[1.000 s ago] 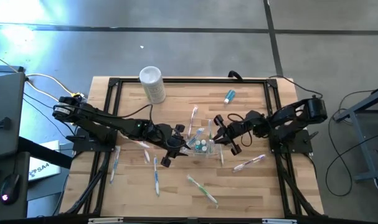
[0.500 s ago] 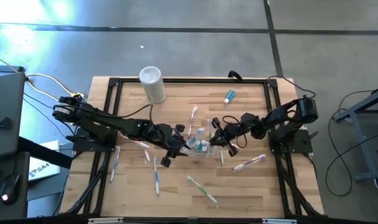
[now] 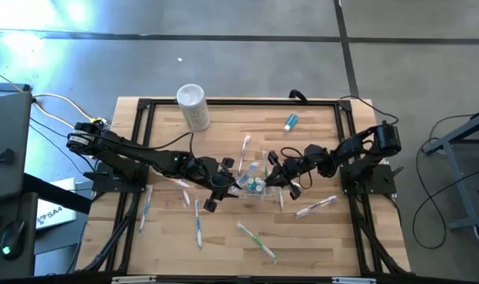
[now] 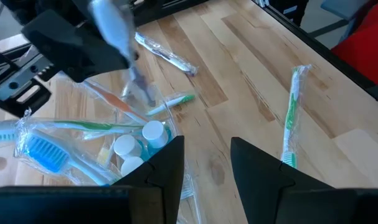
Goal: Pick & Place toothbrushing station
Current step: Put the violet toothbrush into the right section of the transparent organizer, then put the blue toothbrush into the left section of the transparent organizer
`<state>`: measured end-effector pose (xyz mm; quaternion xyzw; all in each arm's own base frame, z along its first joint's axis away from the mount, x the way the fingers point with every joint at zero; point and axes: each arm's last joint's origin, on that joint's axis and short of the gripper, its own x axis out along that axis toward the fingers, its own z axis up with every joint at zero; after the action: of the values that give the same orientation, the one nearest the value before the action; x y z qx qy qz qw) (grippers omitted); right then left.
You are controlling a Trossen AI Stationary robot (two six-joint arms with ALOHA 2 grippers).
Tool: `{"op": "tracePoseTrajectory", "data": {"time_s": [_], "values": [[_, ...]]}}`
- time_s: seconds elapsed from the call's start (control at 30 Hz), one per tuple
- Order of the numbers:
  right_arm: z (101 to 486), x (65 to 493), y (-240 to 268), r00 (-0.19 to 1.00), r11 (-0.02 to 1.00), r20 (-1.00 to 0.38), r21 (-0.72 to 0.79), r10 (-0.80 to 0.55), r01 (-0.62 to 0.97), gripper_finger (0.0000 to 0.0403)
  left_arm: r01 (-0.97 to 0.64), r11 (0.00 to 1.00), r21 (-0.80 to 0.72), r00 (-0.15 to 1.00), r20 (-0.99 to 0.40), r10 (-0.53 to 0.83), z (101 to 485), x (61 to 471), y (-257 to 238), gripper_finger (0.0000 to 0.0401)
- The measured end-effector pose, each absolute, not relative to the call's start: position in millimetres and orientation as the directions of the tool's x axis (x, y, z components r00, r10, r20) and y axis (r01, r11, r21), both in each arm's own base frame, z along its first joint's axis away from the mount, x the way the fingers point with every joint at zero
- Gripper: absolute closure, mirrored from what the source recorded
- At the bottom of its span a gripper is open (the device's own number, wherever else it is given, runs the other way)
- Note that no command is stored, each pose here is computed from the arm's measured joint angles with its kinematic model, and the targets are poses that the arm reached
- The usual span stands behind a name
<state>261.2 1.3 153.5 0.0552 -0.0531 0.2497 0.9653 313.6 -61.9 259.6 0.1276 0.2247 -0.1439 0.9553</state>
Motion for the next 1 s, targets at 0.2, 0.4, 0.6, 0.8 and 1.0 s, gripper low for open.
{"op": "tracePoseTrajectory", "data": {"time_s": [0.2, 0.4, 0.6, 0.8, 1.0], "values": [[152.9, 261.7, 3.1, 0.88, 0.878, 0.126, 0.089, 0.458, -0.47, 0.0395, 0.332, 0.926, 0.179, 0.858, -0.465, -0.217, 259.7, 313.6, -61.9, 0.0275], [152.4, 262.4, 1.9, 0.901, 0.896, 0.123, 0.116, 0.416, -0.429, 0.0372, 0.332, 0.926, 0.179, 0.858, -0.465, -0.217, 259.7, 313.7, -61.9, 0.0275], [152.0, 262.4, 1.8, 0.902, 0.901, 0.12, 0.09, 0.414, -0.425, 0.0346, 0.332, 0.926, 0.179, 0.858, -0.466, -0.217, 259.6, 313.7, -61.9, 0.0275], [151.8, 262.5, 1.7, 0.905, 0.906, 0.118, 0.068, 0.409, -0.418, 0.0308, 0.332, 0.926, 0.179, 0.858, -0.466, -0.217, 259.6, 313.7, -61.9, 0.0275], [151.5, 262.7, 1.3, 0.911, 0.913, 0.116, 0.063, 0.395, -0.404, 0.0275, 0.332, 0.926, 0.179, 0.858, -0.466, -0.217, 259.6, 313.6, -61.9, 0.0275]]}}
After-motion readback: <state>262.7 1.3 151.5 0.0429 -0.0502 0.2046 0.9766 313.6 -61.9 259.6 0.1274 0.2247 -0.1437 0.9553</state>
